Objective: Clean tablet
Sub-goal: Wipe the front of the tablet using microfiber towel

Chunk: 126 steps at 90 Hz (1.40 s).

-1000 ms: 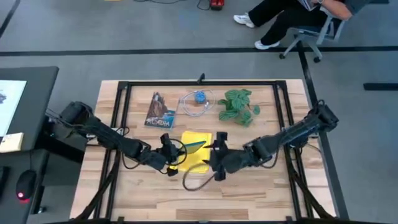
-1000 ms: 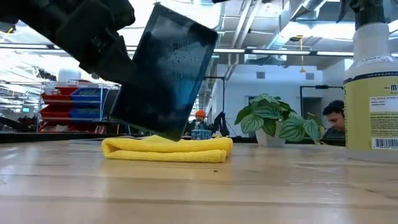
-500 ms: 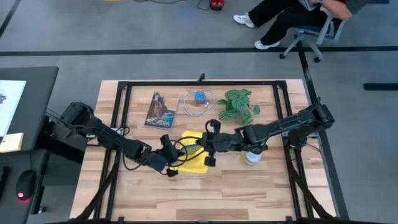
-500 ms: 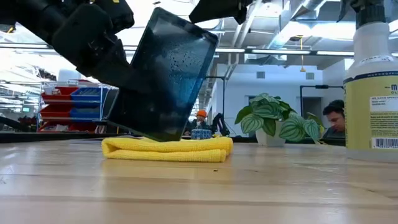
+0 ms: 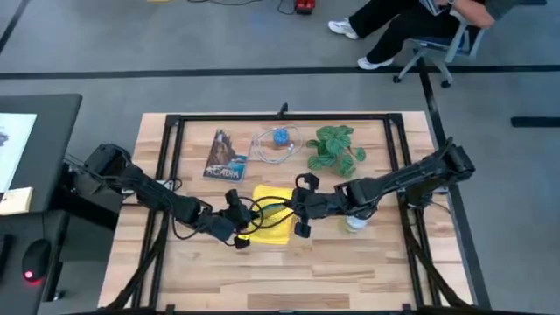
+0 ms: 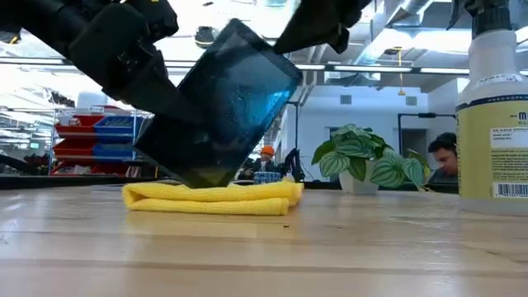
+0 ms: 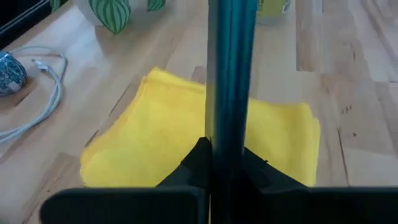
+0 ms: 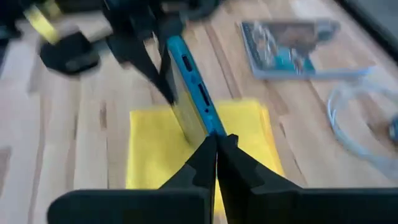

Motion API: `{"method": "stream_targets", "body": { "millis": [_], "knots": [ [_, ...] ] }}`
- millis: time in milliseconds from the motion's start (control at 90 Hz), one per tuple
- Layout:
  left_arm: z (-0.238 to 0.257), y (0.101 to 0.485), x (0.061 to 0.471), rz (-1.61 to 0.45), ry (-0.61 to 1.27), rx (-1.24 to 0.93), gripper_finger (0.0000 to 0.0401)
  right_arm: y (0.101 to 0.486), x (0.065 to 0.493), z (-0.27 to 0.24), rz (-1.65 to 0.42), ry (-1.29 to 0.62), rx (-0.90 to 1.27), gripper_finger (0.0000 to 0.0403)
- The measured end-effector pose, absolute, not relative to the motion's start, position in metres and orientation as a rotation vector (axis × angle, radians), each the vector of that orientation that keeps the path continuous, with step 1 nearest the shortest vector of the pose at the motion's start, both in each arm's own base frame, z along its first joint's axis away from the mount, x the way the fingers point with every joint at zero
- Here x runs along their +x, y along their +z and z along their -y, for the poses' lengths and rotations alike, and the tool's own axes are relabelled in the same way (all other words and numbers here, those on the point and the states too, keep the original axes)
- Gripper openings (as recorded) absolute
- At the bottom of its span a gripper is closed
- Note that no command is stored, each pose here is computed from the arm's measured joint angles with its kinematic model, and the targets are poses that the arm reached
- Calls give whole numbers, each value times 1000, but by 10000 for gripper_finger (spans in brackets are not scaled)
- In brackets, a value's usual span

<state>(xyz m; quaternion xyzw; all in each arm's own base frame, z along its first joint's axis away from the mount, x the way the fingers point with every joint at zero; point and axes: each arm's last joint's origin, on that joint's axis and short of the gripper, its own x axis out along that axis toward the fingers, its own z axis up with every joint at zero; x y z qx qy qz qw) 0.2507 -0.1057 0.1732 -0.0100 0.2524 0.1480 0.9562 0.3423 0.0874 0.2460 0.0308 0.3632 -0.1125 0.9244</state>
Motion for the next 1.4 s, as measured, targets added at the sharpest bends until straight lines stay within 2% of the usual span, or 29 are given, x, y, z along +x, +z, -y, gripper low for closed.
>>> {"method": "stream_targets", "body": {
  "millis": [178,567,911,1400],
  "knots": [
    [106,177,254,-475,290,-22,9,234,334,-87,-850,-285,58,0],
    [92,170,253,-560,352,-61,9,255,331,-100,-767,-292,9,0],
    [76,169,262,-584,317,-151,9,259,332,-111,-710,-259,-5,0],
    [63,166,264,-589,360,-223,9,253,334,-119,-652,-229,11,0]
  ]
}}
